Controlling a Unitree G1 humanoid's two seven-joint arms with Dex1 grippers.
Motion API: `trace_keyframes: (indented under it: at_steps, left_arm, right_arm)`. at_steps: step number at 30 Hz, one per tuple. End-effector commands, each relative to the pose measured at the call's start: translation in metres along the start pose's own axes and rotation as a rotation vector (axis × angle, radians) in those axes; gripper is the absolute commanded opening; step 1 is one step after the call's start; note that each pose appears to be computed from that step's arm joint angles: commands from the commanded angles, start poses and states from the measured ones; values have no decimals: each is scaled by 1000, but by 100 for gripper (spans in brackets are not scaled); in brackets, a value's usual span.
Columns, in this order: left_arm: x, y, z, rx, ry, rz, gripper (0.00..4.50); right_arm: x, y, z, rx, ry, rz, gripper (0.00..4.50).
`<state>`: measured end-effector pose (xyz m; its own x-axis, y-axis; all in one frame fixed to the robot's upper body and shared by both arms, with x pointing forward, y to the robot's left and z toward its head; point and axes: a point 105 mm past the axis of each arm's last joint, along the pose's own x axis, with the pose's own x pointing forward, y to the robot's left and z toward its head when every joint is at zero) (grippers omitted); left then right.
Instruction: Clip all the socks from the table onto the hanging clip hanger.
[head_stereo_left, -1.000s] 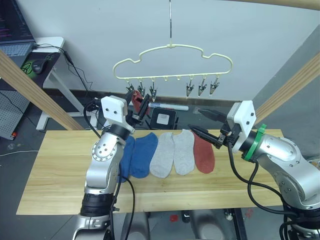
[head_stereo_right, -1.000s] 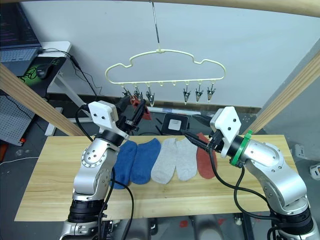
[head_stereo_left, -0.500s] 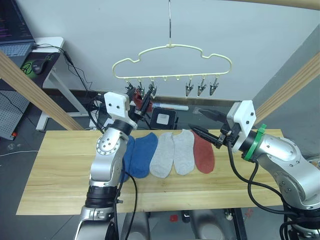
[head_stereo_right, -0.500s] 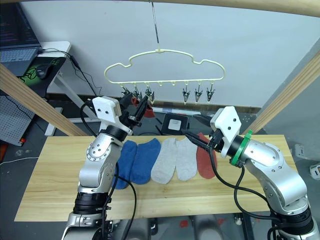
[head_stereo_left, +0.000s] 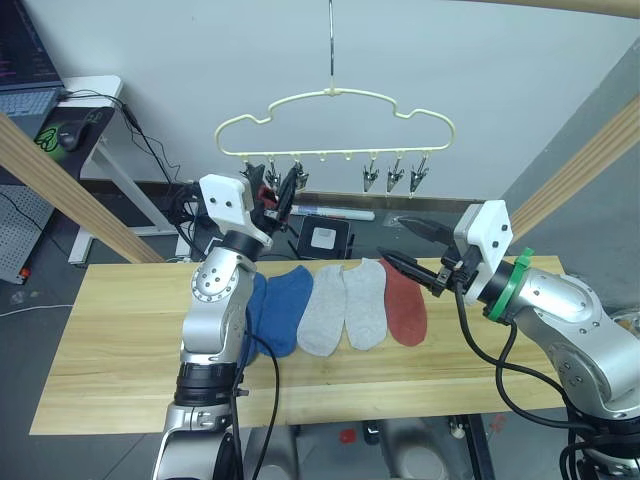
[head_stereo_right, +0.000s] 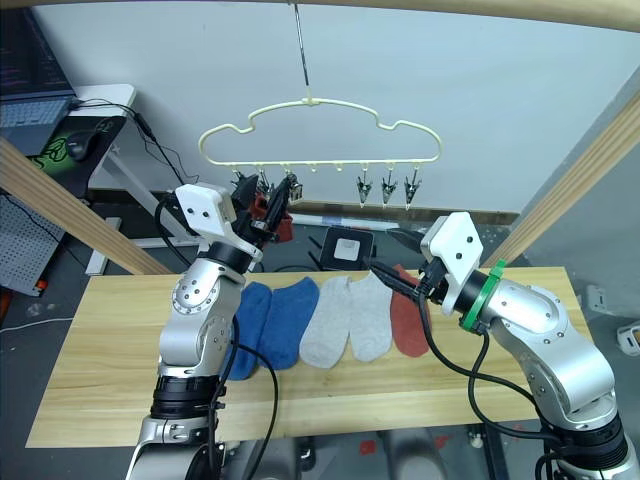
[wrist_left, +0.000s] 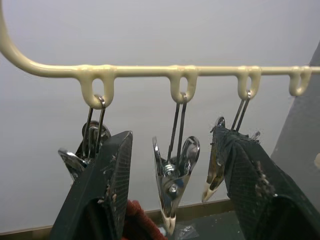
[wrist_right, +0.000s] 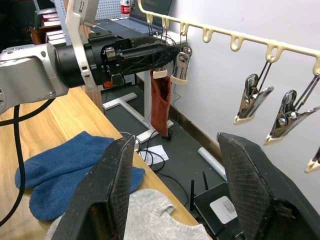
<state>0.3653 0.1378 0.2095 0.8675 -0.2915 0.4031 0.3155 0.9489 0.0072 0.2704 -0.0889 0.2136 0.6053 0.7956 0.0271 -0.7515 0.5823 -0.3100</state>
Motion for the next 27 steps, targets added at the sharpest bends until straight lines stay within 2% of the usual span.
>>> trace_keyframes:
  at_steps: [1,9,11,17,18,27]
  left_arm:
    - [1,1,9,2,-35,2,273]
    - [2,0,9,-2,-26,4,273]
    - [3,0,11,3,-27,3,236]
    - [3,-1,13,26,-23,-3,66]
    - [4,-2,14,29,-24,-3,48]
    - [3,-1,16,65,-18,-1,38]
  right_arm:
    - [-4,1,13,-46,-43,-7,275]
    - [-5,1,12,-47,-40,-9,275]
    - [-5,1,12,-47,-39,-8,275]
    - [-5,1,11,-46,-38,-6,275]
    - [-5,1,11,-46,-38,-6,275]
    - [-4,1,9,-50,-32,-9,275]
